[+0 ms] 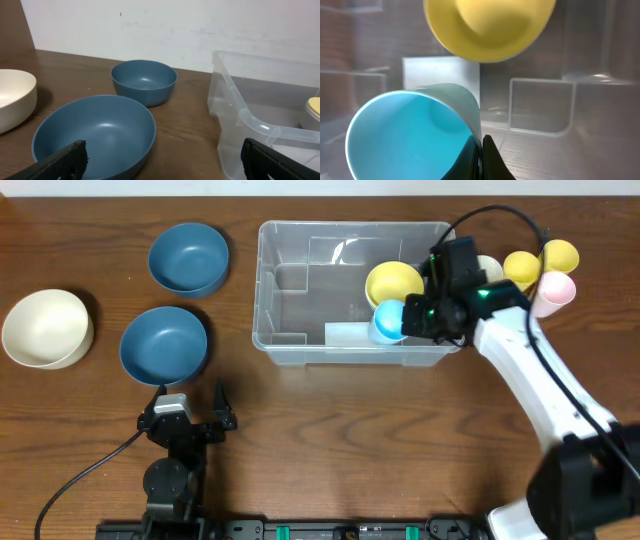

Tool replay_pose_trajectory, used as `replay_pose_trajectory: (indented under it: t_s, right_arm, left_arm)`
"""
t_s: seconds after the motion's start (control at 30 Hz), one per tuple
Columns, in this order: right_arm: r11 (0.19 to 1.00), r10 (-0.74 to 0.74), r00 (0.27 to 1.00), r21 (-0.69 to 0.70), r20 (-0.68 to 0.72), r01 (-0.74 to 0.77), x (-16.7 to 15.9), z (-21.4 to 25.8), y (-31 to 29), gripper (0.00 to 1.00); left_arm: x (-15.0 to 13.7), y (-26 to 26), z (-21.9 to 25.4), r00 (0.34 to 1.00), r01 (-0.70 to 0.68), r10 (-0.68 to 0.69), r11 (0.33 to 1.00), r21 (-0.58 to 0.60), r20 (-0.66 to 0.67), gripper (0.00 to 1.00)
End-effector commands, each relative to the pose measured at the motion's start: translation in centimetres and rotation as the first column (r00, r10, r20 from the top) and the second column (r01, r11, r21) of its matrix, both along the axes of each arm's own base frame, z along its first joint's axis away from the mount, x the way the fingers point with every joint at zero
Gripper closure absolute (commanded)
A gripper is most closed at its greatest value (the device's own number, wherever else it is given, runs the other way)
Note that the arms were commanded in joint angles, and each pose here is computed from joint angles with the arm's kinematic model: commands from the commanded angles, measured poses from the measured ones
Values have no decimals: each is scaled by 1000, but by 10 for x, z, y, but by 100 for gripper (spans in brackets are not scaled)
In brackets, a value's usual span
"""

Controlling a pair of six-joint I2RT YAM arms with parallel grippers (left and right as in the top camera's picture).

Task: Pack container
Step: 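Place the blue cup in the bin front and release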

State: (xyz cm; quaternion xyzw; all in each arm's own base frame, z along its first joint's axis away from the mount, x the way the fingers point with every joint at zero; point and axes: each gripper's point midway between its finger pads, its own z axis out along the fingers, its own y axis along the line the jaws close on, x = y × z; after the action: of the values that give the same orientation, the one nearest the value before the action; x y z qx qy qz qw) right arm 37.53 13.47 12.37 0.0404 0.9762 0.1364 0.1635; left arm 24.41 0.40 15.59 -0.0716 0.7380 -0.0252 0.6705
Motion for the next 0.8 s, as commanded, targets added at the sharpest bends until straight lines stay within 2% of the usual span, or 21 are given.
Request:
replay_pose_trajectory:
  t_s: [0.0,0.27,0.37,0.43,0.53,0.63,0.77]
  right_arm:
    - [999,33,998,-32,-45,-35,1,-23,3,99]
    - [995,22,993,-92,-118,-33,2,-60,-4,98]
    - [994,46,994,-94,-100,-55,6,-60,-2,87]
    - [993,68,994,-93,-86,-76,8,-55,-1,74]
    - [991,108,992,-71,-70,-112,12,-41,5,66]
    - [991,119,992,-59,-38,-121,19,-15,9,66]
    - [988,145,988,-52,52,-143,27,46,12,65]
  left_arm:
    - [-1,2,-18,999,-15,15,1000,9,-51,2]
    - [-1,2,-18,999,-15,15,1000,9,-51,2]
    - [-1,2,-18,999,-15,15,1000,9,-51,2]
    - [-1,2,-18,999,-15,15,1000,9,-51,2]
    - [-1,2,-18,999,-15,15,1000,9,-51,2]
    - [-1,2,-18,999,-15,15,1000,9,-51,2]
    - [-1,2,-18,999,-15,15,1000,9,-51,2]
